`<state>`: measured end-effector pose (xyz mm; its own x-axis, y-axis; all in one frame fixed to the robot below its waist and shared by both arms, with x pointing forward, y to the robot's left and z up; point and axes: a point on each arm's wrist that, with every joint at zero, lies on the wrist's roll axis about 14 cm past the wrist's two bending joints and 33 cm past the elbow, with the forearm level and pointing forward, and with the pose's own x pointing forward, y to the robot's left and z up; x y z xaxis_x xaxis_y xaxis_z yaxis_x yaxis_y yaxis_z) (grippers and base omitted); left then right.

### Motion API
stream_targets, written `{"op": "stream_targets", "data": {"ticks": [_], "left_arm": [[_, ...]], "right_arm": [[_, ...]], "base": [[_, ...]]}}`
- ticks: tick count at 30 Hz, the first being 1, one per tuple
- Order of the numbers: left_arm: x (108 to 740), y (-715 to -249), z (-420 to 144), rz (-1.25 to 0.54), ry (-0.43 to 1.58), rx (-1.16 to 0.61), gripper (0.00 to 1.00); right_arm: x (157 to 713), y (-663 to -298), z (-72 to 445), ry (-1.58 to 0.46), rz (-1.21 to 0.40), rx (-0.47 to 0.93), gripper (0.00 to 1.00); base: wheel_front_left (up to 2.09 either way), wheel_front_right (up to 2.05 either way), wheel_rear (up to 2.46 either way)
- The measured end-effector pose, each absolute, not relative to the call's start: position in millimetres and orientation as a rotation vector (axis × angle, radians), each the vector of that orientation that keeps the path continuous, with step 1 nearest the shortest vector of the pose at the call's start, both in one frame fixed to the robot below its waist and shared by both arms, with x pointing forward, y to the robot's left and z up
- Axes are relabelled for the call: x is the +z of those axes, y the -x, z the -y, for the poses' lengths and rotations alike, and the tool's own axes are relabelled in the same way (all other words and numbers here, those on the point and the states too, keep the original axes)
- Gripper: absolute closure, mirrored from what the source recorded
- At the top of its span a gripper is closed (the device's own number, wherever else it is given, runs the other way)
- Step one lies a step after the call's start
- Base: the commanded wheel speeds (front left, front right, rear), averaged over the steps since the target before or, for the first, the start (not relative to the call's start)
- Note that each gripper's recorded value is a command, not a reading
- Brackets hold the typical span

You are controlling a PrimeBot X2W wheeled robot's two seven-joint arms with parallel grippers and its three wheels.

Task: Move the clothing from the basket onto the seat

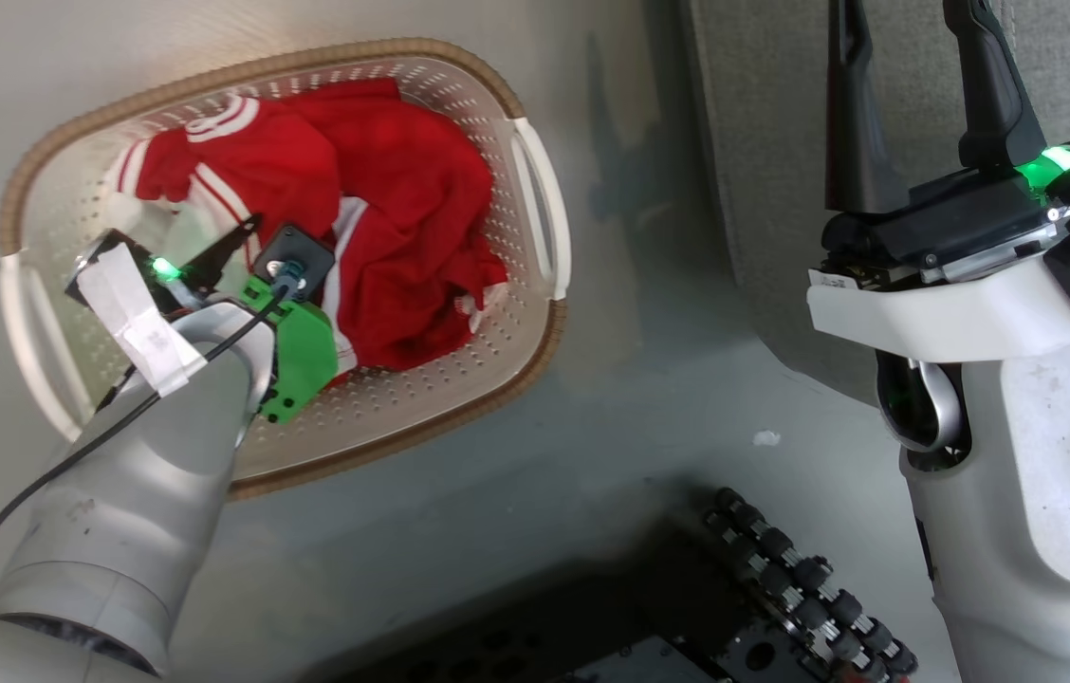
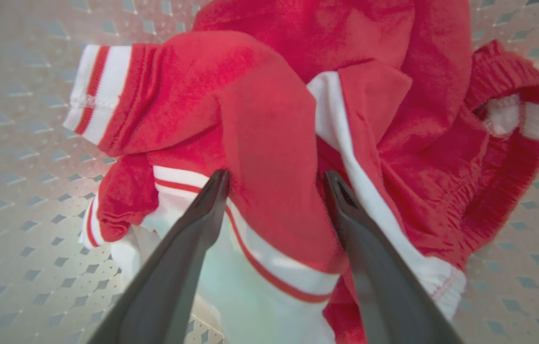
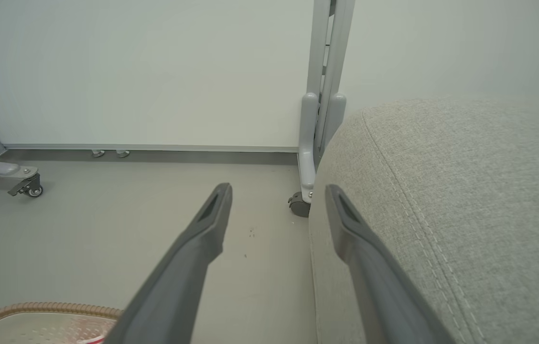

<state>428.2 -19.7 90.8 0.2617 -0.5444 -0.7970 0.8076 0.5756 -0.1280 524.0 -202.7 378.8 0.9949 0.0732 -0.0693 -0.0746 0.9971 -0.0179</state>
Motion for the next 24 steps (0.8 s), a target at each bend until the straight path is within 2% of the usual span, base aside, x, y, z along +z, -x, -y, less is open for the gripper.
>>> {"op": "stream_targets", "data": {"ticks": [9, 10, 11, 24], "left_arm": [[56.5, -435.9, 17.4, -0.92, -0.438, -0.877, 0.0], [54.1, -435.5, 19.1, -0.92, -0.44, -0.877, 0.8], [53.2, -435.3, 20.8, -0.92, -0.436, -0.876, 1.0], [106.3, -433.6, 53.5, -0.82, -0.279, -0.834, 1.0]], "right_arm": [[368.7, -516.3, 214.2, 0.027, -0.109, 0.049, 0.0], [367.5, -515.3, 214.8, 0.031, -0.114, 0.049, 0.0], [367.1, -514.6, 215.7, 0.034, -0.117, 0.047, 0.0], [396.0, -503.7, 229.1, 0.022, -0.077, -0.007, 0.0]], "base": [[0.0, 0.0, 0.0], [0.0, 0.0, 0.0], [0.0, 0.0, 0.0], [0.0, 0.0, 0.0]]}}
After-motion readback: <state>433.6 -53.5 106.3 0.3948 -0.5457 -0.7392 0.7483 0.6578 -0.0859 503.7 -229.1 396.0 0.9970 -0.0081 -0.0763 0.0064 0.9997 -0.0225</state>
